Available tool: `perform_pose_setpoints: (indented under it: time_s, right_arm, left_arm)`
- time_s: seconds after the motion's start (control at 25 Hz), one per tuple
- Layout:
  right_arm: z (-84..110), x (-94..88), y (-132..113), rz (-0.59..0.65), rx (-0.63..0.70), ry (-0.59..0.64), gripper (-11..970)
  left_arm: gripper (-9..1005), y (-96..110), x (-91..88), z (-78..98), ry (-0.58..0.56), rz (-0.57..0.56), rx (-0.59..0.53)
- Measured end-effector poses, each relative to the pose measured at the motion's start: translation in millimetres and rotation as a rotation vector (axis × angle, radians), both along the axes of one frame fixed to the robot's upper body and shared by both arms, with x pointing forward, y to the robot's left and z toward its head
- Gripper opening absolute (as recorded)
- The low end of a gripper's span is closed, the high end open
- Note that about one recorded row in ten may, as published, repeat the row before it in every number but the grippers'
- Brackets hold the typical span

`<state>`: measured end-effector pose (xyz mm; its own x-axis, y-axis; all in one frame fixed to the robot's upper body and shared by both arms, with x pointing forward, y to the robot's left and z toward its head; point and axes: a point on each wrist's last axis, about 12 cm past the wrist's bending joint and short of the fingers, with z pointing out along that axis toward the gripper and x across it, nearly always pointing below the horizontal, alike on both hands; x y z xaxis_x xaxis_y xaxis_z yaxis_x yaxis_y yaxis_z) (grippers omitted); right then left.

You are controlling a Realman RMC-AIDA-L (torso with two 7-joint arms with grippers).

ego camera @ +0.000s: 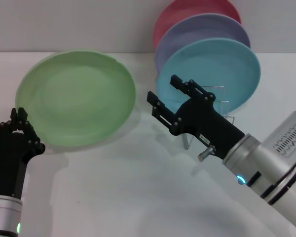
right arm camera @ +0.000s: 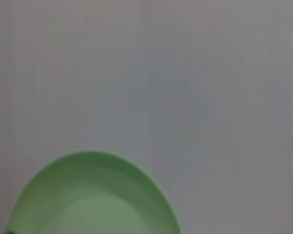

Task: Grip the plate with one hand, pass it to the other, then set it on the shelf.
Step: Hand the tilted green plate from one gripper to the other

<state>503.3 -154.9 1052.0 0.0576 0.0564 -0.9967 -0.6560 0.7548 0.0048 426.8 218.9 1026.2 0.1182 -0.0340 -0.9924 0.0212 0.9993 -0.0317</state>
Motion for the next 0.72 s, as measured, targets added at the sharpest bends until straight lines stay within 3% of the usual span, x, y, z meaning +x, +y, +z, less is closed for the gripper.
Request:
perform_pose_setpoints:
  time_s: [0.72]
  right_arm:
    - [3.4,29.6,23.9,0.049,-0.057,0.089,655]
  left_arm:
    - [31,-8.4,-5.1,1.5,0.014,0.057,0.009]
